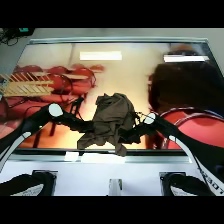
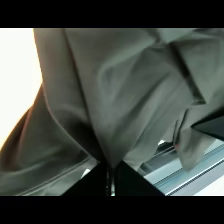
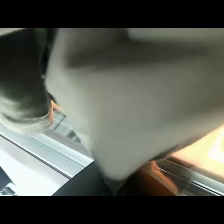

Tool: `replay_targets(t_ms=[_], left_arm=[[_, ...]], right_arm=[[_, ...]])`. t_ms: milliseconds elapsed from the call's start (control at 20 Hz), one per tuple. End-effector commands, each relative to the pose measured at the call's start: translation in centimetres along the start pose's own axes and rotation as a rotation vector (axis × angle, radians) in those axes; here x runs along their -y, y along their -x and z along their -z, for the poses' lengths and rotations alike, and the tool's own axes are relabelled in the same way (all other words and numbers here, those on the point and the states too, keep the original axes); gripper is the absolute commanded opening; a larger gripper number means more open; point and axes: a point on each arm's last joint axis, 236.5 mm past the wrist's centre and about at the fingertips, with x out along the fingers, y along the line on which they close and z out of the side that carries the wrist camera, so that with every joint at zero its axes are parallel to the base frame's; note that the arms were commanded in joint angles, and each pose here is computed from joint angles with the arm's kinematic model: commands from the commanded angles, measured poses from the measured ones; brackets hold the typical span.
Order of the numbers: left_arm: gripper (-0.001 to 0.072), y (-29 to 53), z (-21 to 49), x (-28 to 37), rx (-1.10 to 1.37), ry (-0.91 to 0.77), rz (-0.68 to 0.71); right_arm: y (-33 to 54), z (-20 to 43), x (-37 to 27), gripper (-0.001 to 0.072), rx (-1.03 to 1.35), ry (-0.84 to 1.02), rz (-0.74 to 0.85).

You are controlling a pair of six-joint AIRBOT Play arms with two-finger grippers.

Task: Fold the shirts.

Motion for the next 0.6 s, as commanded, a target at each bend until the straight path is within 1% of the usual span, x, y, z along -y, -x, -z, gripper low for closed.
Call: replay_targets(t_ms=[0, 100, 200, 300, 400, 500, 550], left_arm=[[0.0033, 5.5, -3.8, 0.1, 0.182, -0.123, -0.083], [0.0034, 13.7, -7.9, 1.6, 0.401, -0.195, -0.127], [0.0034, 24.5, -11.3, 4.5, 0.686, -0.241, -0.129], [0.0034, 38.5, -12.2, 8.6, 1.045, -0.288, -0.132], [0.0034, 52.5, -9.0, 13.6, 1.437, -0.336, -0.112], [0.0034, 61.5, -3.6, 18.1, 1.714, -0.419, -0.093], [0.0034, 64.0, -1.2, 20.0, 1.802, -0.460, -0.080]], right_arm=[[4.3, -1.5, 0.4, 0.0024, 0.068, 0.127, 0.076], [12.1, -4.6, -0.1, 0.0024, 0.252, 0.241, 0.162], [23.6, -7.7, -1.4, 0.0025, 0.560, 0.328, 0.268], [37.5, -8.0, -3.7, 0.0025, 0.936, 0.382, 0.379], [49.6, -4.4, -7.6, 0.0026, 1.295, 0.427, 0.428], [57.4, 1.1, -11.9, 0.0026, 1.559, 0.489, 0.428], [59.6, 3.9, -13.9, 0.0026, 1.650, 0.528, 0.423]])
